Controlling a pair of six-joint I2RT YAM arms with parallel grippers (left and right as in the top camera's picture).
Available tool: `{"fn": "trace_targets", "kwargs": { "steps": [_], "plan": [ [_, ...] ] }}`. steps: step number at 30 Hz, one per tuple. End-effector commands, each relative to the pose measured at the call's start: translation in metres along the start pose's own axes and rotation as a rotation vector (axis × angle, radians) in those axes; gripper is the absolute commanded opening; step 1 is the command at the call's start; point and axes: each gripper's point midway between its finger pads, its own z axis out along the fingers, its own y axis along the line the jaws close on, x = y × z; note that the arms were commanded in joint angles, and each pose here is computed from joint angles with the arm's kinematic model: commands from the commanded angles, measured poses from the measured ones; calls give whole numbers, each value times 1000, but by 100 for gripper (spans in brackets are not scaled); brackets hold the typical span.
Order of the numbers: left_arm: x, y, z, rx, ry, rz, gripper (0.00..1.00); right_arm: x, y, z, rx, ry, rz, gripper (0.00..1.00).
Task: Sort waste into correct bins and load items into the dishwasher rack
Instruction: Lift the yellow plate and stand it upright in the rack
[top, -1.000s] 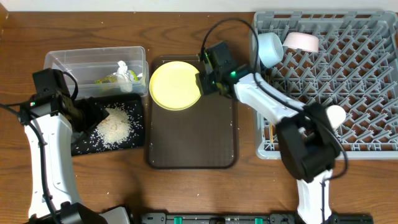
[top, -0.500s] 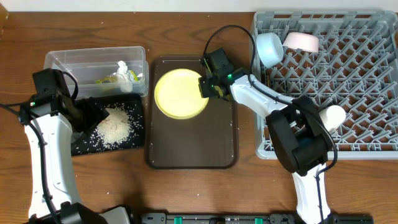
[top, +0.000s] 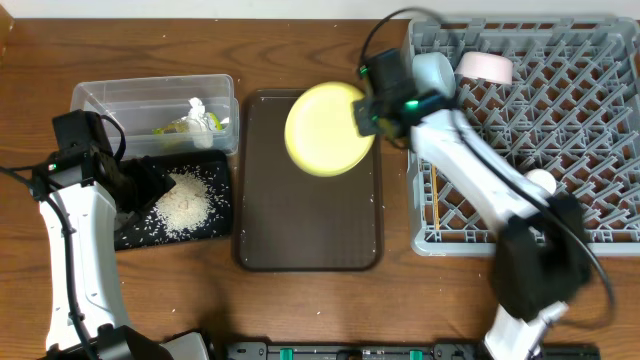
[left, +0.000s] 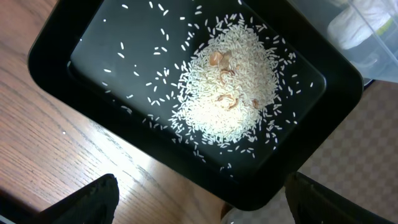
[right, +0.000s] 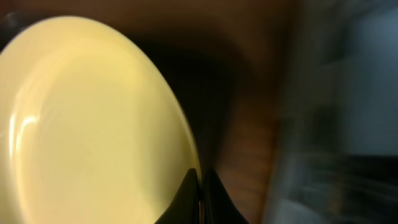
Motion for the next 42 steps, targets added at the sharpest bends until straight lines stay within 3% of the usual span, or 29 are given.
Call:
{"fn": "trace_targets", "kwargs": {
  "steps": [1, 7, 14, 22, 34, 39, 42],
  "plan": [
    [-2, 1, -3, -1, -10, -17, 88, -29, -47, -56, 207, -115, -66, 1],
    [-2, 1, -3, -1, -10, -17, 88, -30, -112, -120, 502, -142, -76, 1],
    [-2, 1, -3, -1, -10, -17, 88, -7, -173, -161, 845, -31, -106, 1],
    [-2, 1, -3, -1, -10, -17, 88, 13, -179, -162, 854, 66, -139, 1],
    [-2, 1, -3, -1, -10, -17, 88, 25, -146, -133, 589, 100, -114, 1],
    [-1, 1, -3, -2, -10, -17, 88, 25, -143, -131, 574, 102, -111, 1],
    [-1, 1, -3, -2, -10, -17, 88, 25, -135, -126, 519, 97, -100, 6]
  ]
}}
